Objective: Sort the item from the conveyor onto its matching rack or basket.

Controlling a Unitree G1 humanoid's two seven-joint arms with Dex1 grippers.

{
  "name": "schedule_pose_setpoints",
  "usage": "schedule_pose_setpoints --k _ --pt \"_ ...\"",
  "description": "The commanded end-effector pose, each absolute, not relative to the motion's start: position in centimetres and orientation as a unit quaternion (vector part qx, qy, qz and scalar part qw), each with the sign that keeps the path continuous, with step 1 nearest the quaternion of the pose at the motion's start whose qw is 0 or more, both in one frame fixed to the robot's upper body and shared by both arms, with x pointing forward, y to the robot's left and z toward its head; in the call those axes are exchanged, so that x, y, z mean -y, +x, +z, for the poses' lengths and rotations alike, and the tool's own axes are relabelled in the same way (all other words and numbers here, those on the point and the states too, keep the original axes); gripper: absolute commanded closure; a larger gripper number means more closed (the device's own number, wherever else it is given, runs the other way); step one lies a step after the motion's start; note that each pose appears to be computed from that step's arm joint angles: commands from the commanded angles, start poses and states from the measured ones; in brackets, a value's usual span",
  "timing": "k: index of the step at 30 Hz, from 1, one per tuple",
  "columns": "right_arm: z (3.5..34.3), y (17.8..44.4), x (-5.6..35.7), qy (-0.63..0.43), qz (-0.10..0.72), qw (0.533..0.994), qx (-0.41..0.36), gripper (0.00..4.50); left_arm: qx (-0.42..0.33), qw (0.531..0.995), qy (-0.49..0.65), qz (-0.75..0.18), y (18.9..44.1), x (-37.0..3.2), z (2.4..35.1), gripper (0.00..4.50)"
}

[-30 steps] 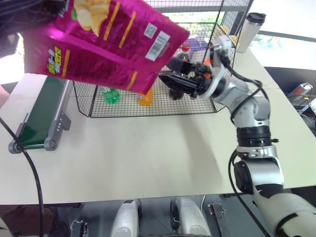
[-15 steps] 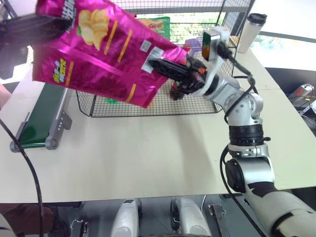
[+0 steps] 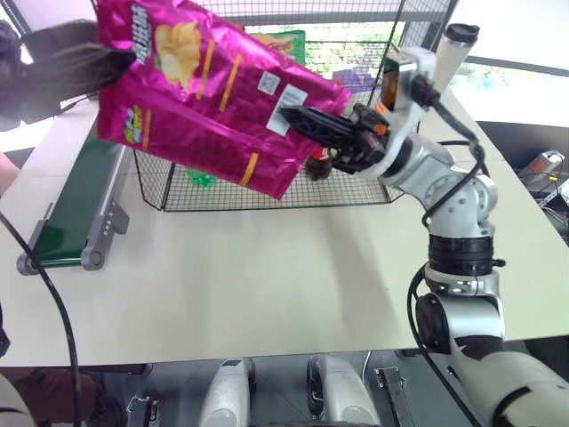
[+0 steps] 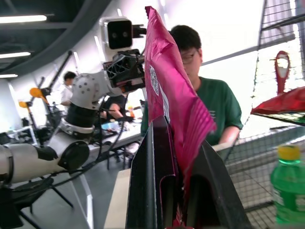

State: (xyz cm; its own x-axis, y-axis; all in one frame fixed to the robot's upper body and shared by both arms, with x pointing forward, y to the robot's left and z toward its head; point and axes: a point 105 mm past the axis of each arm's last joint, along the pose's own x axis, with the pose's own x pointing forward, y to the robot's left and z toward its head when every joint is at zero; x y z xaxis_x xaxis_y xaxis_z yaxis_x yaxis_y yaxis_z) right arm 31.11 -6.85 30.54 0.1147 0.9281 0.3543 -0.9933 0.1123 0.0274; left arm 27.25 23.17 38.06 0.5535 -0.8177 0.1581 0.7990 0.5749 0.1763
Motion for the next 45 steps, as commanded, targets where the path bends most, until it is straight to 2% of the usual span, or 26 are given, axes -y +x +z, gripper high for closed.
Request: schedule_pose_setpoints --k 1,5,9,13,18,21,24,29,31,34,38,41,43,45 --pt "32.9 30.8 10.6 0.083 0.591 0.782 0.179 4.50 0.166 0.903 0.058 -0.392 25.7 -26.7 40.5 1.34" --pt "34.4 30.4 14.4 0.018 0.503 0.840 0.204 4.50 0.171 0.919 0.036 -0.353 25.4 -28.7 40.0 1.34" --pt "36.5 29.2 17.4 -0.047 0.413 0.877 0.241 4.50 0.147 0.914 -0.001 -0.378 26.1 -27.0 37.4 1.34" --pt "38.2 28.2 18.8 -0.122 0.336 0.893 0.273 4.50 0.133 0.903 -0.045 -0.406 27.5 -24.6 35.1 1.34" --pt "39.8 28.5 19.6 -0.198 0.248 0.896 0.311 4.50 0.124 0.891 -0.079 -0.429 28.6 -22.6 33.4 1.34" --pt "39.8 29.4 19.1 -0.270 0.205 0.884 0.322 4.50 0.123 0.888 -0.094 -0.433 29.0 -22.2 32.8 1.34" --pt "38.5 30.9 17.5 -0.374 0.189 0.853 0.312 4.50 0.122 0.887 -0.101 -0.434 29.1 -21.7 32.3 1.34" --pt "35.1 35.9 14.7 -0.550 0.146 0.770 0.288 4.50 0.124 0.886 -0.109 -0.434 28.9 -21.2 31.8 1.34" --pt "34.7 37.6 12.7 -0.613 0.115 0.719 0.306 4.50 0.126 0.890 -0.112 -0.424 28.6 -21.4 31.5 1.34" --pt "34.6 38.1 10.0 -0.609 0.124 0.709 0.332 4.50 0.131 0.896 -0.118 -0.408 28.0 -21.9 31.2 1.34" --pt "33.4 39.4 8.9 -0.615 0.136 0.712 0.310 4.50 0.131 0.901 -0.125 -0.395 27.9 -22.1 30.6 1.34" --pt "34.7 42.0 10.7 -0.609 0.047 0.753 0.247 4.50 0.131 0.902 -0.133 -0.390 28.3 -22.0 30.1 1.34" --pt "36.4 42.2 12.1 -0.626 -0.015 0.742 0.239 4.50 0.130 0.904 -0.136 -0.385 28.5 -22.0 29.7 1.34" --pt "37.1 42.1 12.9 -0.632 -0.039 0.737 0.238 4.50 0.129 0.905 -0.137 -0.382 28.7 -22.0 29.5 1.34"
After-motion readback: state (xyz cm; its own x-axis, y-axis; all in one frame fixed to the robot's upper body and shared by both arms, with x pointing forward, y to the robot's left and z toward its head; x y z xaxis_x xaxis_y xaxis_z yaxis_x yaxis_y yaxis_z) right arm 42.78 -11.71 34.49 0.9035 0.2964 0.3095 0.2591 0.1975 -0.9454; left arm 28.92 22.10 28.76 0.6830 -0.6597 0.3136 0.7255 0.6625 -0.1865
